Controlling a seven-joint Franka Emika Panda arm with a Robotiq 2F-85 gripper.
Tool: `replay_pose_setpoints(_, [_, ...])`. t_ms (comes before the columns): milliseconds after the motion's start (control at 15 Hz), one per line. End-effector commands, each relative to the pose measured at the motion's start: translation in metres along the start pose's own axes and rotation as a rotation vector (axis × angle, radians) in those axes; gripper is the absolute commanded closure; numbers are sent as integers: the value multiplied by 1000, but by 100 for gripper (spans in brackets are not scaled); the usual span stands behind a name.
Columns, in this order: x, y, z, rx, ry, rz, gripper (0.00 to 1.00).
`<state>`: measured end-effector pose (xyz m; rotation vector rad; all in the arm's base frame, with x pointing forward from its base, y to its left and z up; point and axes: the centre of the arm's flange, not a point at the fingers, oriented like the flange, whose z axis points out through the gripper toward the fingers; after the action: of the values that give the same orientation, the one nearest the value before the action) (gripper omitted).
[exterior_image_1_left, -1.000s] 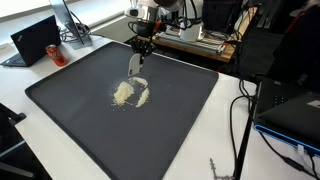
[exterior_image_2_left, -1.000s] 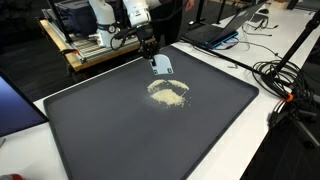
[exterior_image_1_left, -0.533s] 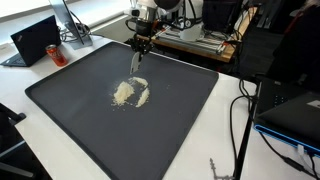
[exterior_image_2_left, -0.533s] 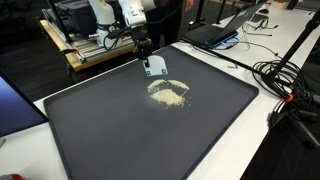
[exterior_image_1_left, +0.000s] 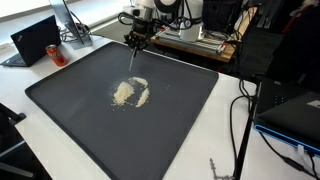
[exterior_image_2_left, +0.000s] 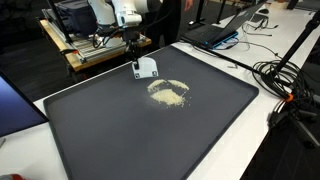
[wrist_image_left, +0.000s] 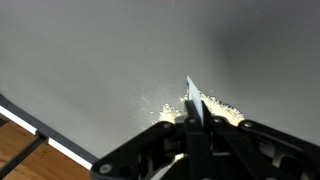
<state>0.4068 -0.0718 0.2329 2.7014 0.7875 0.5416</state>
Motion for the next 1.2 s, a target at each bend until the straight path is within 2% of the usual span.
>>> replay_pose_setpoints(0, [34,37,-58,-38,-19,-37,99])
replay_pose_setpoints(333, [25,58,-73,-80,-1,31,99])
replay_pose_setpoints(667, [27,58,-89,-81,36,-111,99])
replay_pose_setpoints(733, [-9,41,-30,-90,26,-65,96])
replay_pose_setpoints(1000, [-3,42,-37,-100,45,-94,96])
replay_pose_setpoints(1067, [-3,42,-38,-100,46,-96,99])
replay_pose_setpoints(1133, [3,46,-44,-89,63,-160,99])
